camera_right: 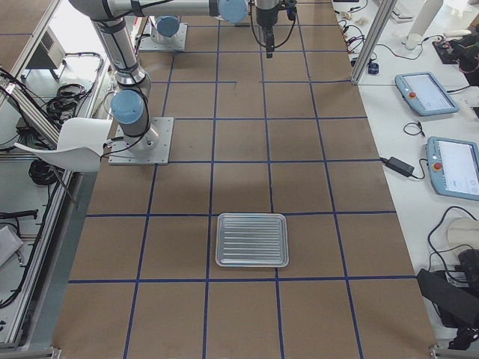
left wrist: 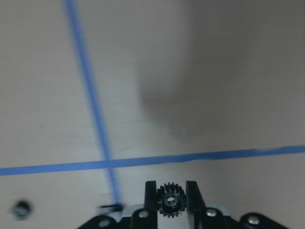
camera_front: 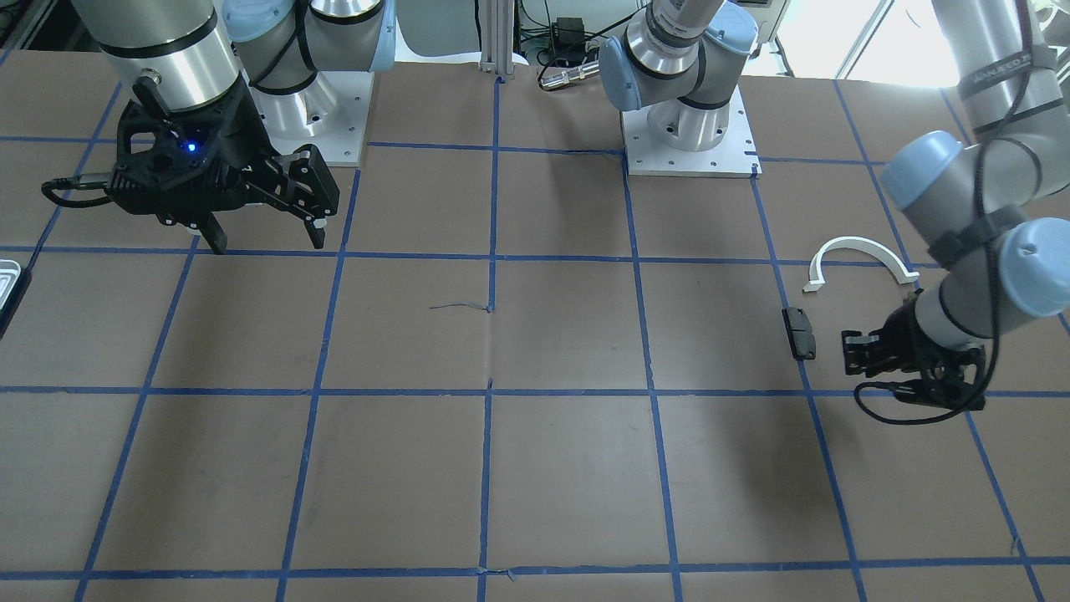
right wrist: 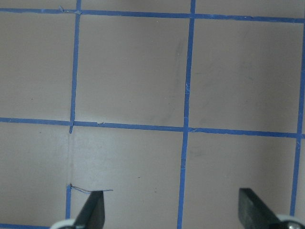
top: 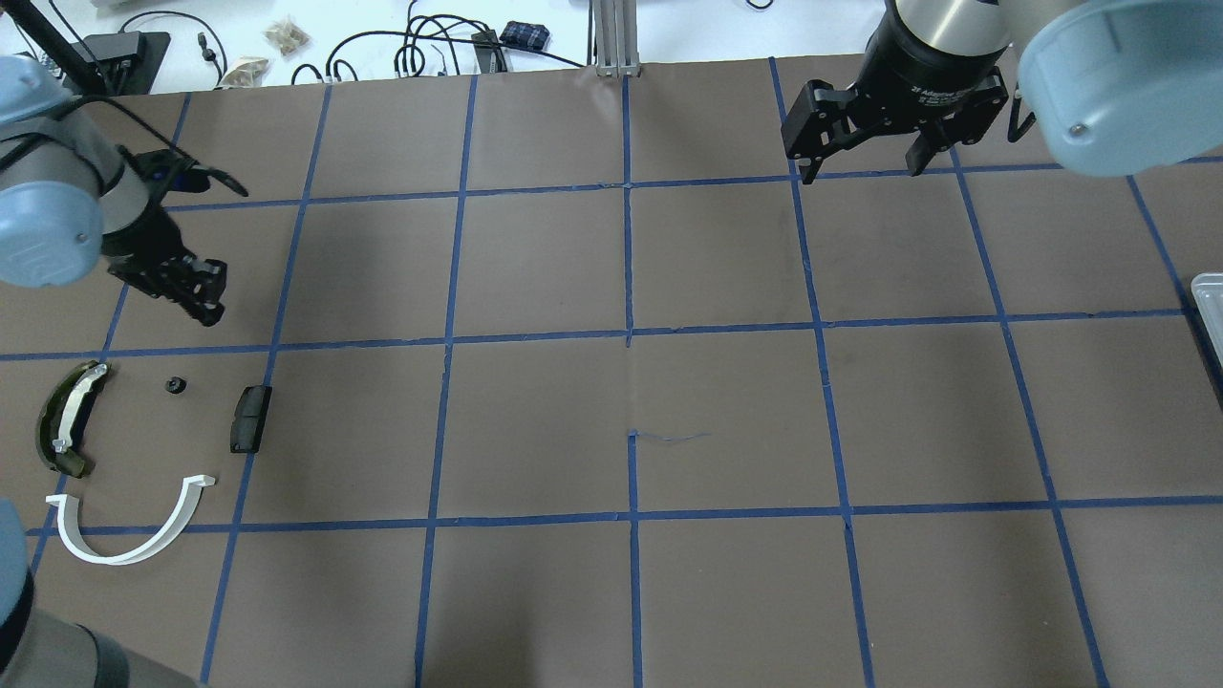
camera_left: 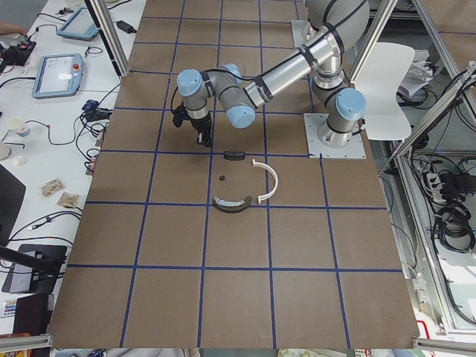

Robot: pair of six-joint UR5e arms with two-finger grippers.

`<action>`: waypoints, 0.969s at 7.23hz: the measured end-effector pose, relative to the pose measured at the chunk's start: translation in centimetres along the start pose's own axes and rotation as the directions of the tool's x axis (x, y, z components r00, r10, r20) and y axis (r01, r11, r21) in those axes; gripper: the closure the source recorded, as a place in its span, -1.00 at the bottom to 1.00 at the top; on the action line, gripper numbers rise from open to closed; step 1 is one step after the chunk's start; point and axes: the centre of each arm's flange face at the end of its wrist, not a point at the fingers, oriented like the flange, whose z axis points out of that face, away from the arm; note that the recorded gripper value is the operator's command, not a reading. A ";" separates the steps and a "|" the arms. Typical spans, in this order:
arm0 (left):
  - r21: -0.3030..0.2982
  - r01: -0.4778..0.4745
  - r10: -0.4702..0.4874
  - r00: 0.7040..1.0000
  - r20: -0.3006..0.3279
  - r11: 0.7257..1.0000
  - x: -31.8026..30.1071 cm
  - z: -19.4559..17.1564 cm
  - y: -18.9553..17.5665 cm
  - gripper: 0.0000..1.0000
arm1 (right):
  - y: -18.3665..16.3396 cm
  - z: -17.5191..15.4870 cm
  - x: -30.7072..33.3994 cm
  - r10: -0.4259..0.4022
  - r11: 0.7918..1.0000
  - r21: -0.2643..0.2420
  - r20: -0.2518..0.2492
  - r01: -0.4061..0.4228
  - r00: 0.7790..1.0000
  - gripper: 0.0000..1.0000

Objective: Place bearing gear from tray to pile

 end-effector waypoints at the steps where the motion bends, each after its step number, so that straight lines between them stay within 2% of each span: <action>1: -0.010 -0.016 0.016 1.000 -0.017 1.000 -3.5 1.2 1.8 1.00 | 0.0 0.0 0.0 -0.001 1.000 -0.001 0.000 0.001 1.000 -1.00; 4: 0.006 -0.031 0.031 0.997 -0.070 1.000 -6.0 6.0 3.4 1.00 | 0.1 0.1 0.1 -0.001 1.000 -0.009 0.000 0.001 1.000 -1.00; 7: 0.040 -0.019 0.021 0.998 -0.052 0.999 -4.4 7.1 3.1 1.00 | 0.2 0.3 0.1 0.004 1.000 -0.014 0.001 -0.004 1.000 -1.00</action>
